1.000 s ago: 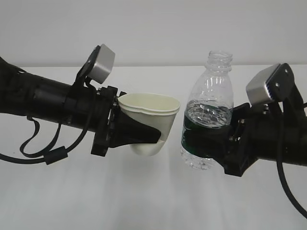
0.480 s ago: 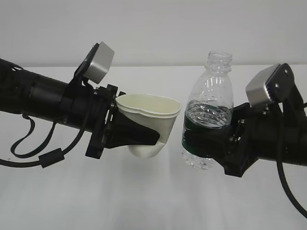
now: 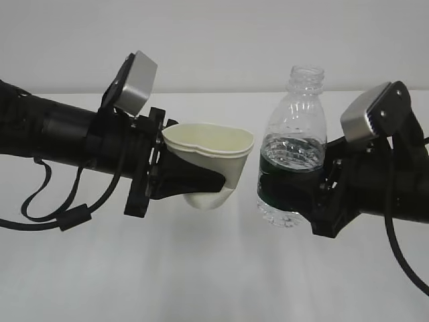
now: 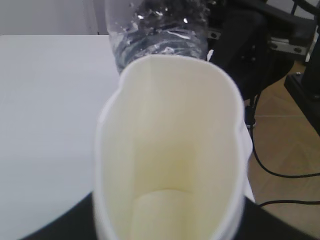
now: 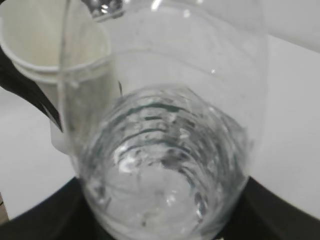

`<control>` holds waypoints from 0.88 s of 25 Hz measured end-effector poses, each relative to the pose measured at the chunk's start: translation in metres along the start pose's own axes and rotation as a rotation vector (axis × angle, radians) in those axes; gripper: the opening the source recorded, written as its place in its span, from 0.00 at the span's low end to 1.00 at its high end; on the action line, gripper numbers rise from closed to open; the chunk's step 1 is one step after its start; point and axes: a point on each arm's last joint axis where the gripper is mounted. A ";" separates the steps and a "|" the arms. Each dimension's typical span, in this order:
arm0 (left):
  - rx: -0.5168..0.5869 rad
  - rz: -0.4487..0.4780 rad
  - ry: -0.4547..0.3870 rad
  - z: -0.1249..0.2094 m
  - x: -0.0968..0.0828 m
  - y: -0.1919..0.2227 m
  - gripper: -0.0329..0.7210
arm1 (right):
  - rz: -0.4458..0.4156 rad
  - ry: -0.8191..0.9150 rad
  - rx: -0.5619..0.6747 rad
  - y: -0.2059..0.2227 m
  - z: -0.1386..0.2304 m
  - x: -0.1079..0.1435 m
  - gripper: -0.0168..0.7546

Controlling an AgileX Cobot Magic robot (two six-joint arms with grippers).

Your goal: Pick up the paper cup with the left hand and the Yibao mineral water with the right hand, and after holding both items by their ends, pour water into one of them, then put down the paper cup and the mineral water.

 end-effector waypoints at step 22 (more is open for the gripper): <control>-0.081 -0.040 -0.022 -0.003 0.005 0.002 0.46 | 0.099 -0.081 0.026 0.003 -0.016 -0.016 0.63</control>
Point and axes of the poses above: a point on each arm's last joint axis where the gripper is mounted, y pointing out along that axis toward the gripper, x along the wrist's bending axis when the last joint is at zero, z = x × y, and after that the axes turned 1 degree about -y, right-handed
